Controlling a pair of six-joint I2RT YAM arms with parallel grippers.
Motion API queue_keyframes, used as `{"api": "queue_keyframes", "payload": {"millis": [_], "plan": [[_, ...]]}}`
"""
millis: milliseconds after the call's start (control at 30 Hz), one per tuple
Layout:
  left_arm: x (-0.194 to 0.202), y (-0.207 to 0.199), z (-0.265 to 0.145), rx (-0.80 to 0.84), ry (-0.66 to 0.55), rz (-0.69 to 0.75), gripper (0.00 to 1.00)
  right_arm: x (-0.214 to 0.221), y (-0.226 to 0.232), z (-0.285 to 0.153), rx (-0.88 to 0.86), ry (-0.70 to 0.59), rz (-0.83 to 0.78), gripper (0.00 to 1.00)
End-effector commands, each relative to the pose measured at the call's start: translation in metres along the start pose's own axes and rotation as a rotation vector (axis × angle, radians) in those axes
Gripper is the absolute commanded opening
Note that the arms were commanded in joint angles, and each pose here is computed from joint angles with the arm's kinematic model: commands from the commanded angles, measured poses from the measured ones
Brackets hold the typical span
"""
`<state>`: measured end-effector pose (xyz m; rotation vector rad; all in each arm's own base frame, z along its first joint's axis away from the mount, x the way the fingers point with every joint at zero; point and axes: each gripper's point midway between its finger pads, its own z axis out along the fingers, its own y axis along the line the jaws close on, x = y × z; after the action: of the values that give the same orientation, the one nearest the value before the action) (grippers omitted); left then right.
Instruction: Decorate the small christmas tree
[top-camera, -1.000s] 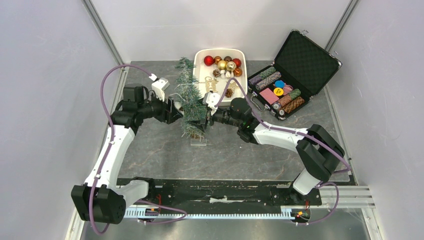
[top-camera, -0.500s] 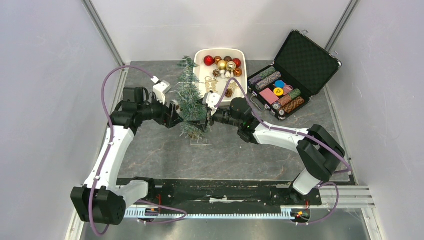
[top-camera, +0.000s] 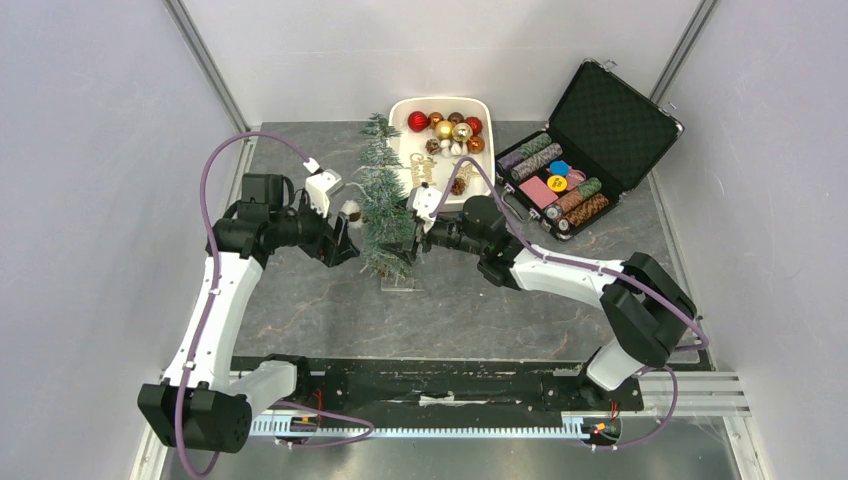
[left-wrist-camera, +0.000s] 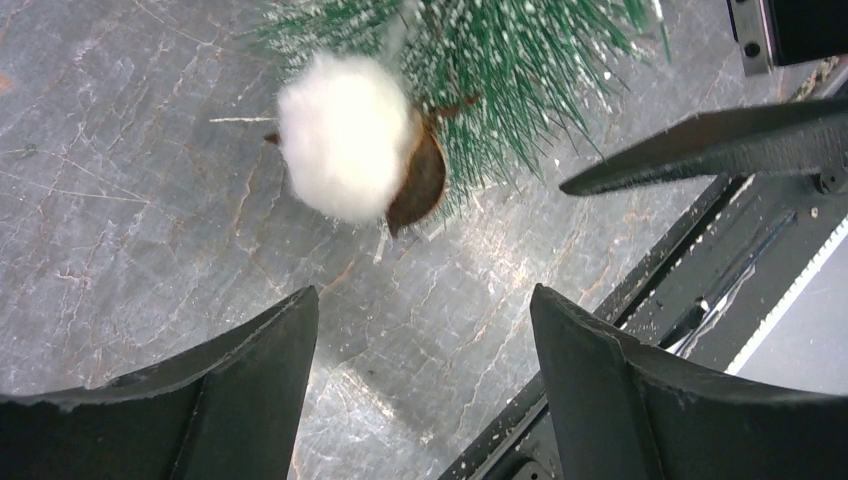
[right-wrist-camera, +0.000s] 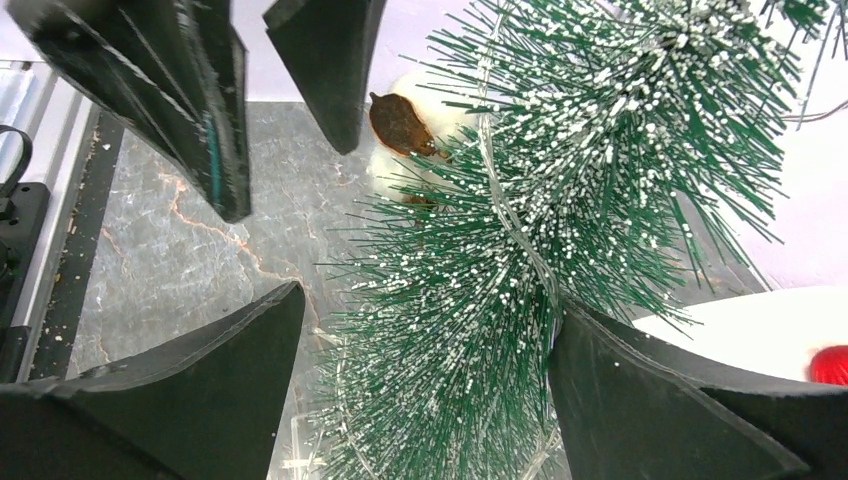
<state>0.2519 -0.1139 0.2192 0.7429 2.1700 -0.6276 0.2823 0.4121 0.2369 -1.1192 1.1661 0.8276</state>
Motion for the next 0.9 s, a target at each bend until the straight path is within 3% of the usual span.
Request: {"api": "queue_keyframes", "payload": {"millis": [0, 333, 467, 867], "plan": [[0.004, -0.009, -0.022, 0.006, 0.046, 0.099, 0.84, -0.017, -0.005, -0.008, 0.035, -0.018, -0.050, 0.88], [0.009, -0.009, -0.027, -0.007, 0.079, 0.112, 0.85, -0.018, -0.012, -0.017, 0.079, 0.022, -0.072, 0.92], [0.006, -0.010, -0.030, -0.005, 0.075, 0.121, 0.85, -0.017, -0.014, -0.021, 0.091, 0.042, -0.085, 0.99], [0.002, -0.017, -0.033, 0.024, 0.061, 0.134, 0.86, -0.015, -0.025, -0.032, 0.165, 0.100, -0.089, 0.99]]}}
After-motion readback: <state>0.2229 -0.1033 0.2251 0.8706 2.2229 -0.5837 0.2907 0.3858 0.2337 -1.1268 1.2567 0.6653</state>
